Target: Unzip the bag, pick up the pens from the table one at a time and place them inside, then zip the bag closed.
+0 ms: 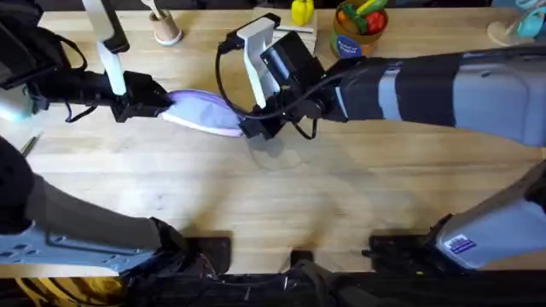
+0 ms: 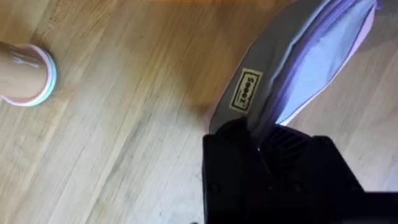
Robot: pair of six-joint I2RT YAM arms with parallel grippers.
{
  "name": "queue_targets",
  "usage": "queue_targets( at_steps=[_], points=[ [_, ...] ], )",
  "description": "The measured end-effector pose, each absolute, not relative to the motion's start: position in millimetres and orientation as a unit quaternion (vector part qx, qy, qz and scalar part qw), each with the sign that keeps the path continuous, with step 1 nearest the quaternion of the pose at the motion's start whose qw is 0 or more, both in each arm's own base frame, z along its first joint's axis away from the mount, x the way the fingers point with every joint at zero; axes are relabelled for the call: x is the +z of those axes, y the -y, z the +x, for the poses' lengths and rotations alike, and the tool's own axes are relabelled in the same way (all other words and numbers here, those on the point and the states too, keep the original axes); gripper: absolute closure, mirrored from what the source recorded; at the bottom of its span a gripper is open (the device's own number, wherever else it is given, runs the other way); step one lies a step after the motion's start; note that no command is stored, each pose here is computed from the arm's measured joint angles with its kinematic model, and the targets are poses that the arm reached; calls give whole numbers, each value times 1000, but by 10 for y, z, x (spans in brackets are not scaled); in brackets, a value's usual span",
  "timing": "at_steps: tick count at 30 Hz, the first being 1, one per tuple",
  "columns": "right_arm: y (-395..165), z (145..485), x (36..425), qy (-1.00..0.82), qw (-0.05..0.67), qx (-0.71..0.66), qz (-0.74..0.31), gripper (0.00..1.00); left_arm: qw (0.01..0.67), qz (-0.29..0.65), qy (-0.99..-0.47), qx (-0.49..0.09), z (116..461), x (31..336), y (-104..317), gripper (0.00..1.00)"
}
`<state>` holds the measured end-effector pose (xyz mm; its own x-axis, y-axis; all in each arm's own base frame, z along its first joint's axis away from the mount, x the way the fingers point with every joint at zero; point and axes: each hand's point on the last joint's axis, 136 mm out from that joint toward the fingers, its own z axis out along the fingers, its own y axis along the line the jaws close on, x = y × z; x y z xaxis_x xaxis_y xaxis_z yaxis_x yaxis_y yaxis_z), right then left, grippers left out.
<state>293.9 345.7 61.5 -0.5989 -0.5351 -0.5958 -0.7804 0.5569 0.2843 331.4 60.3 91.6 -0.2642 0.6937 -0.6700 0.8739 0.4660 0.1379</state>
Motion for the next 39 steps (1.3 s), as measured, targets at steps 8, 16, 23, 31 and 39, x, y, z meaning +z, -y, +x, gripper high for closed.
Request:
queue_targets(
  at_steps=[8, 16, 23, 31, 39],
  points=[
    [-3470, 2971, 1082, -833, 276, 284, -387, 971, 343, 500, -784, -131, 3313, 915, -604, 959],
    [-3506, 3033, 1436, -817, 311, 294, -386, 972, 343, 500, -785, -131, 3312, 915, -605, 959],
    [-3600, 3108, 1665, -803, 336, 303, -388, 972, 343, 499, -785, -131, 3312, 915, -605, 959],
    [-3635, 3095, 1704, -800, 338, 305, -391, 971, 343, 500, -784, -131, 3313, 916, -604, 959],
    [-3563, 3088, 1623, -820, 319, 297, -370, 13, 343, 500, -785, -131, 3312, 915, -605, 959]
  ],
)
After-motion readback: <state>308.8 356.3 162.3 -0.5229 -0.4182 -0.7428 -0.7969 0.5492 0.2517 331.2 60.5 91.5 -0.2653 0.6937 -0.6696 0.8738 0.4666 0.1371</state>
